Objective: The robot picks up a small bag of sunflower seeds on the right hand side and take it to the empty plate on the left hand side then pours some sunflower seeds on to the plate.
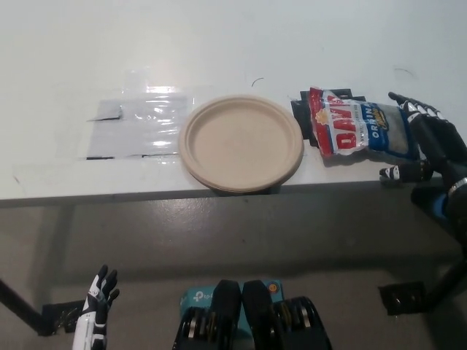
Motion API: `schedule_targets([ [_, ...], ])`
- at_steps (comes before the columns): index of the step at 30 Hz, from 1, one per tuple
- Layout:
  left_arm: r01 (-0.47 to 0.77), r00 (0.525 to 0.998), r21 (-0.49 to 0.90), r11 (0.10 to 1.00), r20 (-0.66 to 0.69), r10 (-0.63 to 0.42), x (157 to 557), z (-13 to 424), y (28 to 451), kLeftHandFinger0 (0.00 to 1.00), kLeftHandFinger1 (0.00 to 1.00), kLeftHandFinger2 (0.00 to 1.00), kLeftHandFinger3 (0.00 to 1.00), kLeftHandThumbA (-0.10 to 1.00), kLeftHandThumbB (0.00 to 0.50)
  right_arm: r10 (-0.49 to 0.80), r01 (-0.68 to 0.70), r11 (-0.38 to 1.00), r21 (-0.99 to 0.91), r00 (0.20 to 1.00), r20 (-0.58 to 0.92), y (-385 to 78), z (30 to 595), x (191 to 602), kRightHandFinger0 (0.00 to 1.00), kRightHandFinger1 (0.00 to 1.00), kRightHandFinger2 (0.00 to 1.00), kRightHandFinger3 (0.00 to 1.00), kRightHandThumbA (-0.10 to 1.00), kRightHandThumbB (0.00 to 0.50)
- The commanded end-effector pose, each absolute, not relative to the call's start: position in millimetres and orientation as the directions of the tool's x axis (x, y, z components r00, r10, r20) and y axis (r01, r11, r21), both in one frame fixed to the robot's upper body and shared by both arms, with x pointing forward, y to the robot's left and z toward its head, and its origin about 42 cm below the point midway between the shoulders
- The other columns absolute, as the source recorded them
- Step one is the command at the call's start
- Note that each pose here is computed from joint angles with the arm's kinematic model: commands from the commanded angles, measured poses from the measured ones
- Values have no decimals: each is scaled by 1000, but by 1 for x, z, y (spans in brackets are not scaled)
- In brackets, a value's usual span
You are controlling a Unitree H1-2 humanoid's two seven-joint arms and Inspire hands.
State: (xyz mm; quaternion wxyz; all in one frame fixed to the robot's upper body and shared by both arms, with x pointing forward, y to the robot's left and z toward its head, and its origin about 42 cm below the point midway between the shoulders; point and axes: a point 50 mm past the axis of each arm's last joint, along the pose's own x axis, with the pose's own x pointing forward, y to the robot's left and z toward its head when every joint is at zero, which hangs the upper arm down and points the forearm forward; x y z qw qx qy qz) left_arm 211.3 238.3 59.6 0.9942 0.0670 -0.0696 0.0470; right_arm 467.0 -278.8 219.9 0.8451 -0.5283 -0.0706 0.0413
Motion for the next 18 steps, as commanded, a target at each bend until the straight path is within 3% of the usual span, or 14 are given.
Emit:
schedule_targets([
  [1,-99,975,136,986,209,69,210,68,239,1000,1000,1000,1000,1000,12,155,132,479,-868,960,232,-275,257,482,1000,1000,1000,1000,1000,296],
  [9,-96,975,148,984,211,64,211,69,240,1000,1000,1000,1000,1000,6,158,152,519,-841,950,269,-272,273,480,1000,1000,1000,1000,1000,311],
  [11,-99,977,153,983,204,67,210,69,239,1000,1000,1000,1000,1000,30,158,146,508,-849,953,259,-273,271,483,1000,1000,1000,1000,1000,312],
  [18,-98,977,149,984,202,66,209,68,240,1000,1000,1000,1000,1000,11,132,111,456,-883,973,190,-278,251,496,1000,1000,1000,1000,1000,314],
])
